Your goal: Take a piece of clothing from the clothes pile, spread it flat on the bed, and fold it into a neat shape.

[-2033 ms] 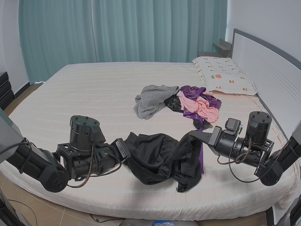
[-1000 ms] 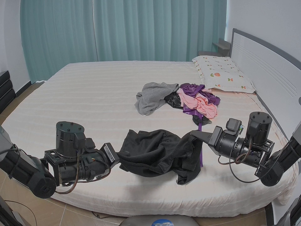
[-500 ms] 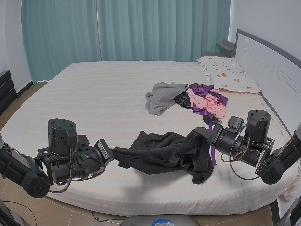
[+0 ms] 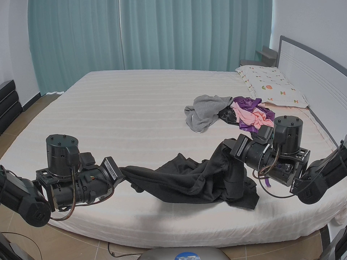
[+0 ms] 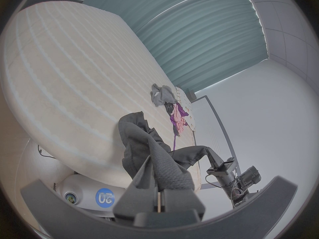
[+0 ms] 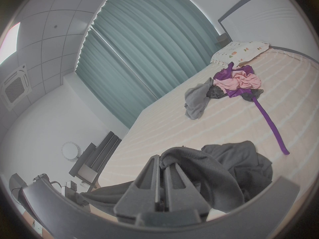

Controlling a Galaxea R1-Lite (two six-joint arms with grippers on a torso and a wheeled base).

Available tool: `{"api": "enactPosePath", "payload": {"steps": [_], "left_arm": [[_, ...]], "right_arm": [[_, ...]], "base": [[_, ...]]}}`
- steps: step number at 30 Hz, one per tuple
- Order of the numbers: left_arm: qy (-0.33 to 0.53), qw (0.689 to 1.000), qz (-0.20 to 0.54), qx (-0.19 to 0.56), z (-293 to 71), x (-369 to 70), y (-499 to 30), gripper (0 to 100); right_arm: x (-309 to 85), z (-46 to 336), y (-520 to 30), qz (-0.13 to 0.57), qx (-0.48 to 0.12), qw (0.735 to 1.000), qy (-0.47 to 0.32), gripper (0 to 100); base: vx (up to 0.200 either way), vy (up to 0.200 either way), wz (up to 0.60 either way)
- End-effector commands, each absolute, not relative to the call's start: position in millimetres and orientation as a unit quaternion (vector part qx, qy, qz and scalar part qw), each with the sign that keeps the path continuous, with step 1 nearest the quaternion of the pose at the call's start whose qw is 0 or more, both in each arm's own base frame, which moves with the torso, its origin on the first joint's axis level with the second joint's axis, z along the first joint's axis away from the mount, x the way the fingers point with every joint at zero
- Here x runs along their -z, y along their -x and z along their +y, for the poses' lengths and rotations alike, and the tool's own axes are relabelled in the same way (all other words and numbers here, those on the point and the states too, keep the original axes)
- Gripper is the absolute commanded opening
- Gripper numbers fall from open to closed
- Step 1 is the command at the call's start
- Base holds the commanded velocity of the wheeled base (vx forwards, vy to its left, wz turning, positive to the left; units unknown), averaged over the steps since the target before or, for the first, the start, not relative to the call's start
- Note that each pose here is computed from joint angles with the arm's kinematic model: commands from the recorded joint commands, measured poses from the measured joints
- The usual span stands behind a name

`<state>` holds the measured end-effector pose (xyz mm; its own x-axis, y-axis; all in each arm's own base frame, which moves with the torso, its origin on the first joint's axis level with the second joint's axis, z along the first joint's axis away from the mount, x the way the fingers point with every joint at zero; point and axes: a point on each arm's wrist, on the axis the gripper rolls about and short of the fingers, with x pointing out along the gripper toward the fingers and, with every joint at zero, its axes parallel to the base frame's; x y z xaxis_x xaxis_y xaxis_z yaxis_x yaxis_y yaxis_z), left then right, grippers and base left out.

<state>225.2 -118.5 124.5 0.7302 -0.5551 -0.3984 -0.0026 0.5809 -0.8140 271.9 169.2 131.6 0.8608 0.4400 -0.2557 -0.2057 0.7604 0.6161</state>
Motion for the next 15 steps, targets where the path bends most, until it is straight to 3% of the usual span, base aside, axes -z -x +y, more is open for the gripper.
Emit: {"api": "enactPosePath", "payload": {"steps": [1, 15], "left_arm": [[0.428, 0.827, 0.325, 0.163, -116.2, -124.3, -226.0, 0], [0.429, 0.828, 0.323, 0.161, -114.2, -124.6, -225.5, 0]], "right_arm": [[-136.4, 168.4, -266.0, 0.189, -0.172, 0.919, -0.301, 0], [-134.3, 161.5, -270.7, 0.191, -0.163, 0.914, -0.319, 0]], "base": [[0.0, 0.2, 0.0], [0.0, 0.2, 0.0]]}}
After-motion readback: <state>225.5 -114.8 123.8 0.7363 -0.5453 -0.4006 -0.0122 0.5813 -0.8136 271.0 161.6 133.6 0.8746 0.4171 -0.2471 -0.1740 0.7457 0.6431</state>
